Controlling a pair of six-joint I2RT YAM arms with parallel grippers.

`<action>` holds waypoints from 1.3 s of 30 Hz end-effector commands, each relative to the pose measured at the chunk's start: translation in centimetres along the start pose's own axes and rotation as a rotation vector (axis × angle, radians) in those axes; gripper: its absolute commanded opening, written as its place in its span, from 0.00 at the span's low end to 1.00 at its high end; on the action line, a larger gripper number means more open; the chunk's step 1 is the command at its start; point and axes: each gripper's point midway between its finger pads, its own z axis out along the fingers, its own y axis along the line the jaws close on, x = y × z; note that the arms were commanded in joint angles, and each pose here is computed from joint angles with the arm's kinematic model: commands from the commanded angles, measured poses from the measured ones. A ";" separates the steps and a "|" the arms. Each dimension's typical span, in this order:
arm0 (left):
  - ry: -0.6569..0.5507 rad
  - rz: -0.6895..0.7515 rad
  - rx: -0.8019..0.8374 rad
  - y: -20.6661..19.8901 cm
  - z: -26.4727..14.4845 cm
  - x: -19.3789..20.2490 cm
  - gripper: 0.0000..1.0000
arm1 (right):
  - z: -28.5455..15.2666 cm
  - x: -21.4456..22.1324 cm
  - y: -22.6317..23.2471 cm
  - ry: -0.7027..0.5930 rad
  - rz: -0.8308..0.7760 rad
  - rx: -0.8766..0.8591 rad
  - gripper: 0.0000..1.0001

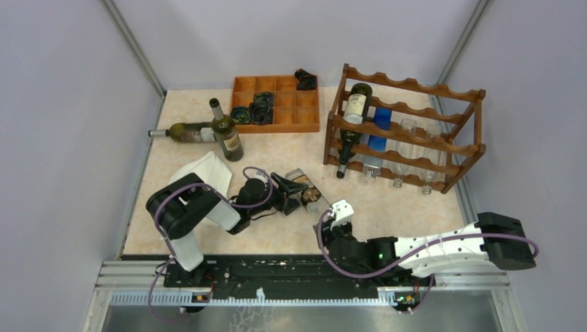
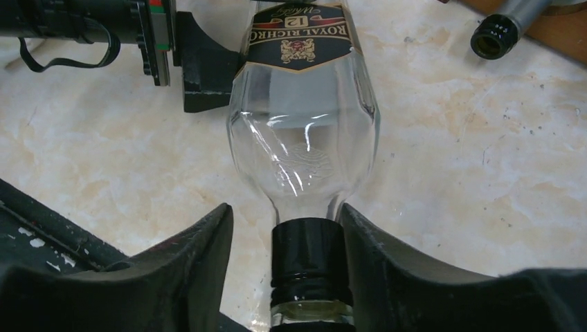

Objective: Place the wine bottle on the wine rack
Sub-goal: Pick up the wine bottle from the center of the board.

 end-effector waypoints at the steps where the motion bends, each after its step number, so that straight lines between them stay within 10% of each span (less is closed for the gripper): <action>1: 0.085 0.029 0.124 -3.6 0.2 2.2 0.00 | 0.4 -2.5 1.5 -0.019 0.102 -0.018 0.60; 21: 0.130 0.094 0.157 -4.2 0.1 3.2 0.00 | 1.5 -1.8 1.3 0.161 0.108 -0.060 0.52; 31: 0.134 0.094 0.181 -4.8 -0.3 3.4 0.00 | 1.7 -2.2 1.9 0.148 0.119 -0.084 0.00; 39: 0.140 0.093 0.200 -4.7 -0.8 3.5 0.74 | -0.1 -5.5 0.7 -0.016 0.253 -0.145 0.00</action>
